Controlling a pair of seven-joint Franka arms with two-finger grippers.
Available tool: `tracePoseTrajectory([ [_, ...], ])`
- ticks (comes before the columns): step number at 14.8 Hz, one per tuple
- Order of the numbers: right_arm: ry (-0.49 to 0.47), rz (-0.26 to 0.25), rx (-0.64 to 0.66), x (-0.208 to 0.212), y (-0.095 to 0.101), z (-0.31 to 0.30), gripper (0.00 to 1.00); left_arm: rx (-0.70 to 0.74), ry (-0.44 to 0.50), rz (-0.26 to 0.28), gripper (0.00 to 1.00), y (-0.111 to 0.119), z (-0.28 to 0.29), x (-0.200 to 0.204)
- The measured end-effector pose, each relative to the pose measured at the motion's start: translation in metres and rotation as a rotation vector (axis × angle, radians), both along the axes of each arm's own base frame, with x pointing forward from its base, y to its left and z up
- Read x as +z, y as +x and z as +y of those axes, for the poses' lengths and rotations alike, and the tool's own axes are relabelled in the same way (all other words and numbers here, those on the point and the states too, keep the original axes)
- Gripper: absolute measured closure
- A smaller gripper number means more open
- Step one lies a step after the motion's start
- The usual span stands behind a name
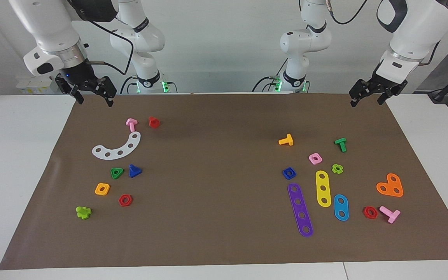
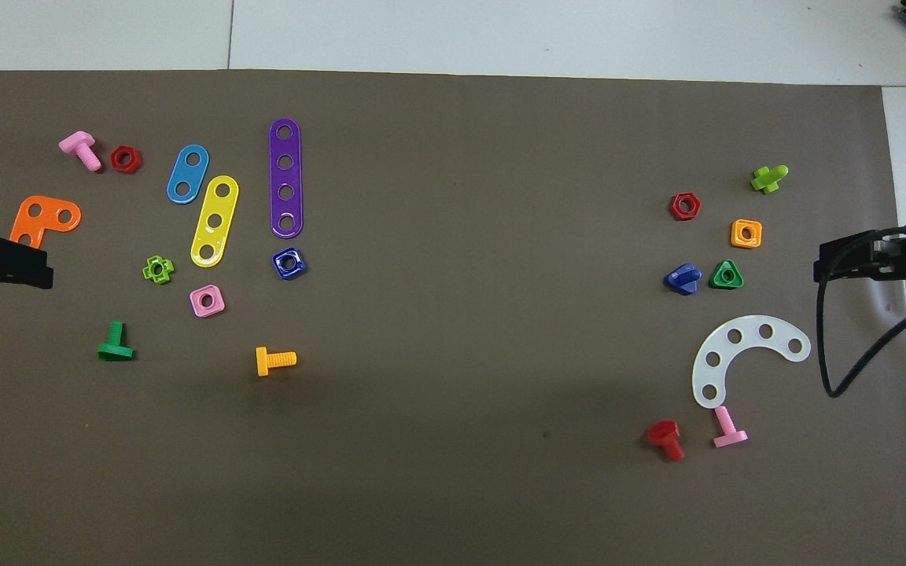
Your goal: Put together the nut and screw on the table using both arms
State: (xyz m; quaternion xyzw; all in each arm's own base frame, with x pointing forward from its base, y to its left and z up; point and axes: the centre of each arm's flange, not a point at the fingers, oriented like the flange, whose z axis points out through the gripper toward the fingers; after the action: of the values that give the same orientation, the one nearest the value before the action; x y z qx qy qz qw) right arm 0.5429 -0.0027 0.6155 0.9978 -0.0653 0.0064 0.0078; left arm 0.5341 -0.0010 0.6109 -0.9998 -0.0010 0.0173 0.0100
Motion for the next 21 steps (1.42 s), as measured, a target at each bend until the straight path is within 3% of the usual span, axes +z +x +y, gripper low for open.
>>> tracePoseTrajectory([
  [3, 0.001, -0.05, 0.016, -0.036, 0.016, 0.006, 0.0, 0.0, 0.0, 0.0, 0.0, 0.0, 0.0, 0.0],
  [8, 0.011, -0.038, 0.147, -0.153, 0.043, 0.01, 0.0, 0.0, 0.0, 0.0, 0.0, 0.0, 0.0, 0.0],
  [11, 0.01, -0.045, 0.19, -0.211, 0.046, 0.01, 0.0, 0.0, 0.0, 0.0, 0.0, 0.0, 0.0, 0.0],
  [16, 0.009, -0.051, 0.233, -0.259, 0.044, 0.009, 0.02, 0.0, 0.0, 0.0, 0.0, 0.0, 0.0, 0.0],
  [21, 0.007, -0.063, 0.245, -0.291, 0.04, 0.008, 0.3, 0.0, 0.0, 0.0, 0.0, 0.0, 0.0, 0.0],
])
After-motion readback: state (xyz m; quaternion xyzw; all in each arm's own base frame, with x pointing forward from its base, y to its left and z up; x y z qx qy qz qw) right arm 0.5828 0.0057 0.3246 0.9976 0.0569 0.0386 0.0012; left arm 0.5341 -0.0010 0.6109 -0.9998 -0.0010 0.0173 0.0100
